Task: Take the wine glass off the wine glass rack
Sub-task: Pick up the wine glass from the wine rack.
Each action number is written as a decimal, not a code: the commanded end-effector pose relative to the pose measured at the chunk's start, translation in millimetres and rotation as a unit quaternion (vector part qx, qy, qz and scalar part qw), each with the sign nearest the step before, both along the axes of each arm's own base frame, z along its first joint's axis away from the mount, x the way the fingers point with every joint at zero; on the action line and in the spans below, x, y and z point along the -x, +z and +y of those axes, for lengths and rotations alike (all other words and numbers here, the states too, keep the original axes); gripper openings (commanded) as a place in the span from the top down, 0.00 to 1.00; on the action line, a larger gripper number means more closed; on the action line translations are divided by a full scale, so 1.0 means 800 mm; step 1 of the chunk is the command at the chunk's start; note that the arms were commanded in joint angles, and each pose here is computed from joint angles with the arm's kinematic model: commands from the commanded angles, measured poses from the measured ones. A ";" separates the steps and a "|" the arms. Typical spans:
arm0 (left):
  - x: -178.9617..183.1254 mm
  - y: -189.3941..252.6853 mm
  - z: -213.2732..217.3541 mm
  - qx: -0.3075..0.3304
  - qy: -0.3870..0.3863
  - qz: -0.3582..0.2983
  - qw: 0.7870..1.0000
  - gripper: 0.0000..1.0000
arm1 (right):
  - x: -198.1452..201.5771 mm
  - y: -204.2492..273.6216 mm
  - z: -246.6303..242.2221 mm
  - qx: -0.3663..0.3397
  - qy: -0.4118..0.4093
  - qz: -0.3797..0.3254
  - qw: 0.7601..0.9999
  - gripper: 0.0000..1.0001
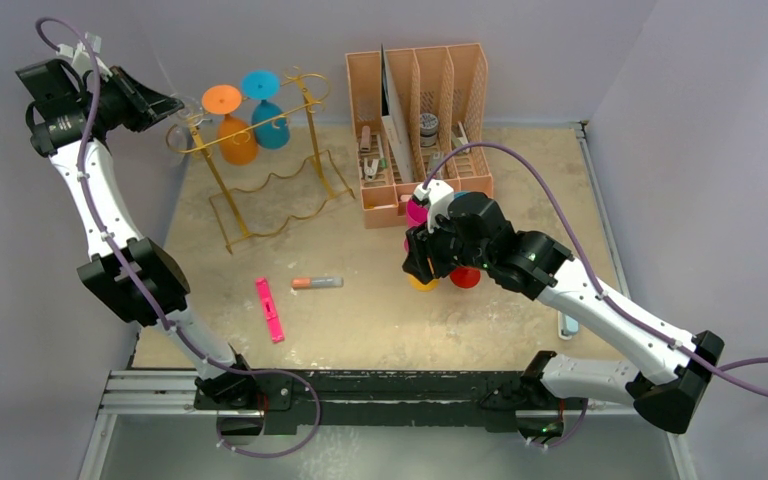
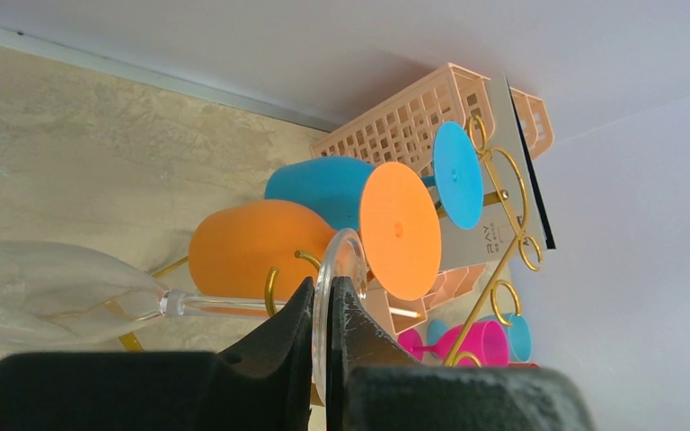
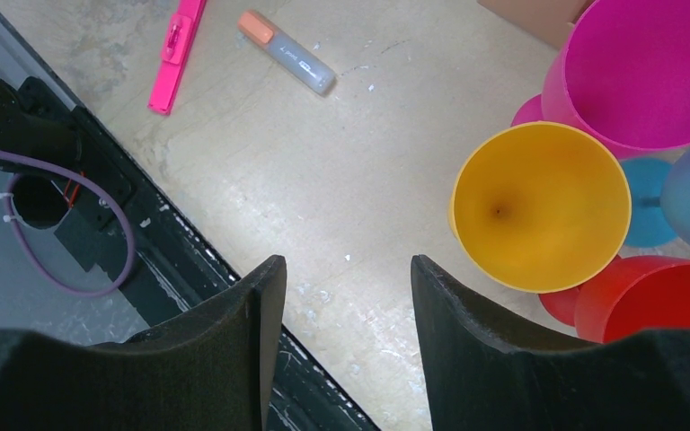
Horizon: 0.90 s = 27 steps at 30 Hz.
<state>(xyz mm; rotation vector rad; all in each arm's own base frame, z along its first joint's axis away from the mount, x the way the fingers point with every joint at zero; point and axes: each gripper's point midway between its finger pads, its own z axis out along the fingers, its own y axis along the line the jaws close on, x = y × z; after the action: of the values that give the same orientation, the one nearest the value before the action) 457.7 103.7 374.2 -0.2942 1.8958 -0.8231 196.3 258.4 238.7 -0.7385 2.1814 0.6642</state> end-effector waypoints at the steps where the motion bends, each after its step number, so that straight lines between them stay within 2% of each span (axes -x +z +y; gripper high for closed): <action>1: -0.002 0.001 0.010 0.012 0.010 -0.005 1.000 1.00 | 0.000 0.018 -0.007 -0.009 -0.009 -0.017 1.000 0.44; 10: -0.008 0.012 0.021 0.081 0.006 -0.015 0.997 1.00 | -0.003 0.021 -0.007 -0.009 -0.013 -0.021 1.000 0.44; 15: -0.014 0.027 0.025 0.134 -0.005 -0.045 0.990 1.00 | -0.004 0.021 -0.007 -0.010 -0.015 -0.022 1.000 0.44; 27: -0.023 0.042 0.028 0.158 -0.017 -0.076 0.984 1.00 | -0.005 0.020 -0.003 -0.011 -0.011 -0.020 1.000 0.44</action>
<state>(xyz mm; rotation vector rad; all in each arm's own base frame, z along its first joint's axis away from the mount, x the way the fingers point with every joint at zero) 478.1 120.7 387.6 -0.4566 1.6964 -1.1726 199.2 255.2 240.7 -0.7211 2.1731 0.6417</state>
